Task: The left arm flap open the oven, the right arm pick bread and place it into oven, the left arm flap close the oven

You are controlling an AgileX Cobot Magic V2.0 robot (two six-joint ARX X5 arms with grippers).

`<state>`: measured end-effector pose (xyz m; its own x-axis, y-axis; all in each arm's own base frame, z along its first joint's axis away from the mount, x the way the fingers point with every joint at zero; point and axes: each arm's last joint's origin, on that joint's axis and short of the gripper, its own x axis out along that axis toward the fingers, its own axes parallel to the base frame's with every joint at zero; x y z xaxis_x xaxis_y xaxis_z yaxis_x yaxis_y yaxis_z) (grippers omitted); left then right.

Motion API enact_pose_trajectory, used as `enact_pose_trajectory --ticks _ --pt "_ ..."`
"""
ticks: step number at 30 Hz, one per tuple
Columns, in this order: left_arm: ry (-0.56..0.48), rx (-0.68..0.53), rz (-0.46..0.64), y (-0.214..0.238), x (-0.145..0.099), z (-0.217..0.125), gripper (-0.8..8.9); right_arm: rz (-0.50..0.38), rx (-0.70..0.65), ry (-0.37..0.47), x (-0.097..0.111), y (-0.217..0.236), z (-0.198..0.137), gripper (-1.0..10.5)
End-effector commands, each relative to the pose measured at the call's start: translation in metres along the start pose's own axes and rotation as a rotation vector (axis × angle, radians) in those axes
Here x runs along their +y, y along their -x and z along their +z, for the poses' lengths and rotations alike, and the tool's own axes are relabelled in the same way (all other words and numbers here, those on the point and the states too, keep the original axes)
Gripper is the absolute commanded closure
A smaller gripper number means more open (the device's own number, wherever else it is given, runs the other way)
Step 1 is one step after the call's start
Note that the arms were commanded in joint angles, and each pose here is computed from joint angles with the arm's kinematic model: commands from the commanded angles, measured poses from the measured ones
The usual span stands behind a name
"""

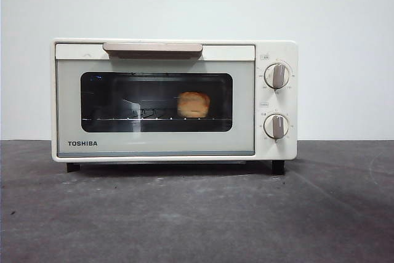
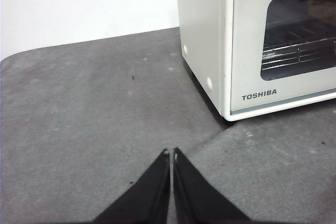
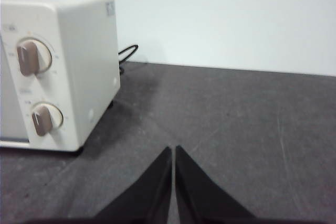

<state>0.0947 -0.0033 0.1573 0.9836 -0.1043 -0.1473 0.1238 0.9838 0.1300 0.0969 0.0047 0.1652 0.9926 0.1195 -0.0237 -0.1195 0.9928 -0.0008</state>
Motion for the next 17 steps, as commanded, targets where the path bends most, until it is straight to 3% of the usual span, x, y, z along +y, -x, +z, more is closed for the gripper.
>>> enact_pose_trajectory --ticks 1,7,17 --pt "0.006 0.023 0.0 -0.002 -0.001 -0.007 7.94 -0.007 0.04 -0.008 0.0 0.0 -0.006 9.4" --pt "0.006 0.023 0.0 -0.002 -0.001 -0.007 7.94 -0.006 0.151 -0.019 0.0 0.001 -0.016 9.4" --pt "0.006 0.023 0.0 -0.002 -0.001 -0.007 7.94 -0.006 0.123 -0.034 0.0 0.0 -0.014 9.4"
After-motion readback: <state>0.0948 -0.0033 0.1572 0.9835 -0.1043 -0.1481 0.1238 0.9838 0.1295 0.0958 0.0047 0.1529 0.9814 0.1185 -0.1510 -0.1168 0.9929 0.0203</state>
